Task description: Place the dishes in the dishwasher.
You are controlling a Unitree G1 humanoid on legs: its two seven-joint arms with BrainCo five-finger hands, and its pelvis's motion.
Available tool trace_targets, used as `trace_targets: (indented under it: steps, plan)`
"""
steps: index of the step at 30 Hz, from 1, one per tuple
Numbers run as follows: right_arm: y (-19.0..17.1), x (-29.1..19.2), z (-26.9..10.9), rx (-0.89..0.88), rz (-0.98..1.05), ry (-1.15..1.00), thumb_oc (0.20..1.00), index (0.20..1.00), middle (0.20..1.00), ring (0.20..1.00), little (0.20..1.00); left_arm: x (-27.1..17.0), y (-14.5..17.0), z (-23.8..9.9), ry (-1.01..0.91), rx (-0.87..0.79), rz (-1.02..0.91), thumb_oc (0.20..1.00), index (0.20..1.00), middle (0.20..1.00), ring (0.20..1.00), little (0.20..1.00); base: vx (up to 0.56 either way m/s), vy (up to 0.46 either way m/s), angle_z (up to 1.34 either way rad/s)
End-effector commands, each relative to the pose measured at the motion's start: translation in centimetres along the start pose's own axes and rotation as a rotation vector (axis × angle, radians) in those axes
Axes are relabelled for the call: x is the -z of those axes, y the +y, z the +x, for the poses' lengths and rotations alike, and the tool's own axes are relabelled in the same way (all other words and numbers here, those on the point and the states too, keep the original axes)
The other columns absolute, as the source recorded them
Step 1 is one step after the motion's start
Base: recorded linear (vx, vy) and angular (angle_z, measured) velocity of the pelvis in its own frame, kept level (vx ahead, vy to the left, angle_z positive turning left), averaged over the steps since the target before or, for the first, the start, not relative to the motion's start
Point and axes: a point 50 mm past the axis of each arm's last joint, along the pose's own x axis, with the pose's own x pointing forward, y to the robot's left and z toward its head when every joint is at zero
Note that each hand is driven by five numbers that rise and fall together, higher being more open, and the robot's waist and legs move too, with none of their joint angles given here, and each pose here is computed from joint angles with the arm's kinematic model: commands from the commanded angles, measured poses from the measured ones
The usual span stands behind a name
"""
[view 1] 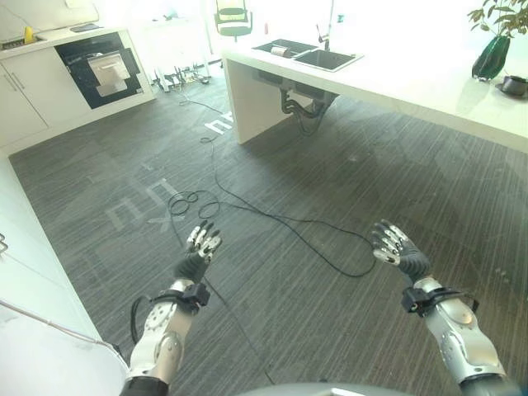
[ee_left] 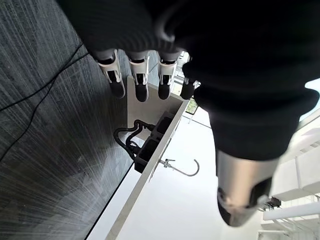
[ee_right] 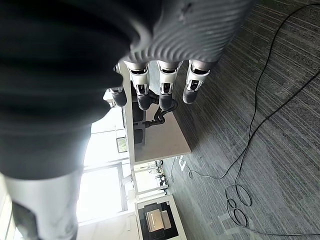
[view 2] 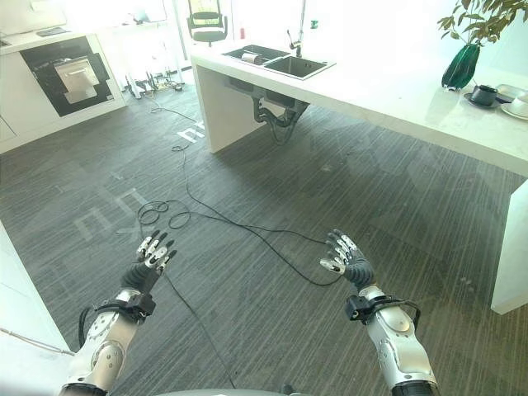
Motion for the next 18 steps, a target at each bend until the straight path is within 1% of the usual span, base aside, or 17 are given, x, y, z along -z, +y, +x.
trace_targets:
  steps: [1,4,9,11,18]
  plan:
    - [0.7,-3.1,1.3,-0.048,-0.038,-0.15,1.0,1.0,1.0,1.0,1.0,-2.6,-0.8,1.6,-0.099,0.076,0.044,1.0,1.0,1.0,1.0,1.0,0.0,0.0,0.0]
    - [1.1,-2.9,1.3,-0.084,-0.014,-0.128,1.0,1.0,1.0,1.0,1.0,-2.7,-0.9,1.6,-0.11,0.081,0.048,1.0,1.0,1.0,1.0,1.0,0.0,0.0,0.0]
    - [1.4,-3.3,1.2,-0.117,-0.011,-0.149,1.0,1.0,1.0,1.0,1.0,-2.9,-0.8,1.6,-0.123,0.069,0.039,1.0,1.0,1.0,1.0,1.0,0.0,0.0,0.0]
    - [1.4,-3.4,1.1,-0.125,-0.026,-0.155,1.0,1.0,1.0,1.0,1.0,-2.6,-0.9,1.6,-0.106,0.076,0.0,1.0,1.0,1.0,1.0,1.0,0.0,0.0,0.0]
    - [1.6,-3.9,1.2,-0.136,-0.029,-0.17,1.0,1.0,1.0,1.0,1.0,-3.0,-0.8,1.3,-0.133,0.062,0.003,1.0,1.0,1.0,1.0,1.0,0.0,0.0,0.0]
